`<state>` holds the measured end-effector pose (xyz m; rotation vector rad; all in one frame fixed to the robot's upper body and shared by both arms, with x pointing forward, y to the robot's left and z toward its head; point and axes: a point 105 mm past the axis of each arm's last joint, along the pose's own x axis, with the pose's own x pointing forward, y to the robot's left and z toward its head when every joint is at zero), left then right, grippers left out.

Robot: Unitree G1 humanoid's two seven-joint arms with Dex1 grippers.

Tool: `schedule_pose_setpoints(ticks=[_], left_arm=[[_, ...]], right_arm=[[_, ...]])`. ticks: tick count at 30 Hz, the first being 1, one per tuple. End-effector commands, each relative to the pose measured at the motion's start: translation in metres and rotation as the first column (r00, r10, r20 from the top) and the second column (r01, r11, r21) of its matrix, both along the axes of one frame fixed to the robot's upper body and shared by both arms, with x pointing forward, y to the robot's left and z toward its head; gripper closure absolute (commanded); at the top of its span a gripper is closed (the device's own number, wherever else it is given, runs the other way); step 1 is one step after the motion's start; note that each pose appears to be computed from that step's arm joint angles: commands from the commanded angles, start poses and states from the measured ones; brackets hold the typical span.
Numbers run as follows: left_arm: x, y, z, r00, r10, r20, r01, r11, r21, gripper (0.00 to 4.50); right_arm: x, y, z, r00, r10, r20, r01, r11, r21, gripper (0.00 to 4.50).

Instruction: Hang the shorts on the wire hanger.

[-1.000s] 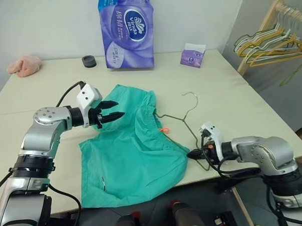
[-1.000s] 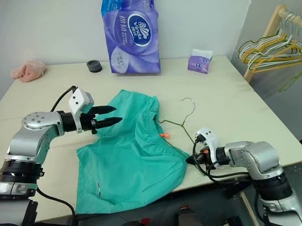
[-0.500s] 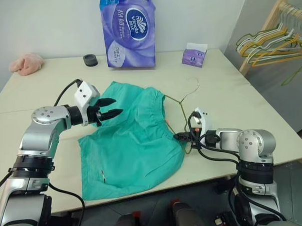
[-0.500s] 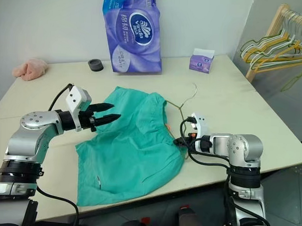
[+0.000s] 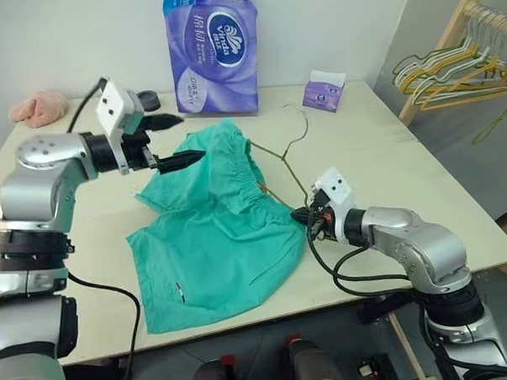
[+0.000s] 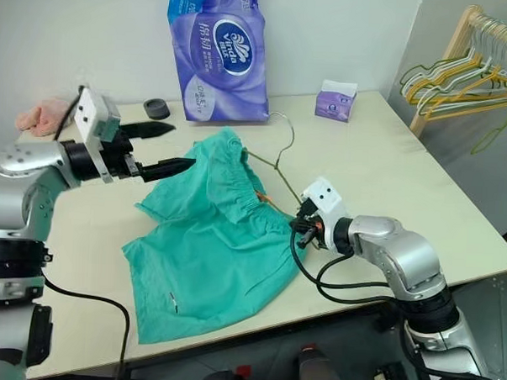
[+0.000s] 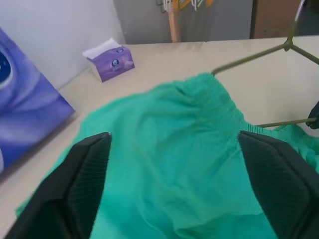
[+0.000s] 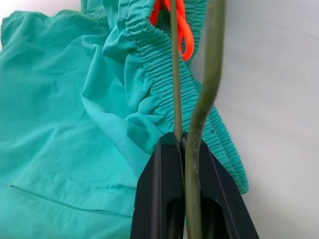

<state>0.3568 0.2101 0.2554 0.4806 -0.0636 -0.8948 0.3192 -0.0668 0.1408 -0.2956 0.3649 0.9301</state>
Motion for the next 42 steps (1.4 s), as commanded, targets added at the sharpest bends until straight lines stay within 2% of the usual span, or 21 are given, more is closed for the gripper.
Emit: schedule_pose_setpoints(ticks=[1,7,11,16,23,26,32,37,38,40,41,42], left_arm=[[0.0,-0.001,0.008,0.997,-0.064,0.052,0.056,0.988,0.146,0.05],[0.007,-0.012,0.0,0.985,-0.161,0.062,0.137,0.946,0.293,0.05],[0.01,-0.019,-0.009,0.978,-0.209,0.028,0.19,0.932,0.31,0.05],[0.005,-0.015,-0.032,0.965,-0.245,-0.089,0.26,0.891,0.373,0.05],[0.013,-0.012,-0.043,0.967,-0.234,-0.101,0.255,0.873,0.417,0.05],[0.013,-0.015,-0.045,0.963,-0.248,-0.104,0.269,0.869,0.415,0.64],[0.011,-0.02,-0.048,0.956,-0.271,-0.116,0.295,0.862,0.412,2.52],[0.008,-0.019,-0.051,0.951,-0.28,-0.13,0.308,0.856,0.415,3.87],[0.008,-0.02,-0.052,0.951,-0.281,-0.131,0.31,0.855,0.416,4.08],[0.007,-0.019,-0.054,0.949,-0.281,-0.141,0.314,0.851,0.421,4.22],[0.006,-0.018,-0.055,0.949,-0.28,-0.145,0.315,0.849,0.423,4.25],[0.006,-0.018,-0.055,0.949,-0.278,-0.148,0.315,0.849,0.425,4.26]], right_arm=[[-0.003,0.007,0.014,0.992,0.075,0.105,-0.072,0.997,-0.026,4.5],[-0.006,0.011,0.015,0.967,0.166,0.195,-0.145,0.982,-0.118,4.5],[-0.008,0.014,0.017,0.951,0.207,0.229,-0.176,0.973,-0.147,4.5],[-0.011,0.018,0.026,0.933,0.238,0.271,-0.205,0.968,-0.143,4.5],[-0.016,0.023,0.037,0.884,0.305,0.355,-0.259,0.95,-0.173,4.5],[-0.019,0.026,0.041,0.867,0.325,0.378,-0.279,0.945,-0.172,4.5],[-0.022,0.031,0.046,0.845,0.355,0.399,-0.312,0.935,-0.172,4.5],[-0.027,0.033,0.047,0.818,0.403,0.41,-0.353,0.915,-0.195,4.5],[-0.027,0.033,0.046,0.813,0.411,0.413,-0.356,0.911,-0.207,4.5],[-0.027,0.029,0.041,0.799,0.435,0.415,-0.364,0.899,-0.243,4.5],[-0.025,0.025,0.038,0.794,0.441,0.418,-0.355,0.895,-0.271,4.12],[-0.023,0.021,0.035,0.79,0.448,0.418,-0.349,0.89,-0.293,4.02]])
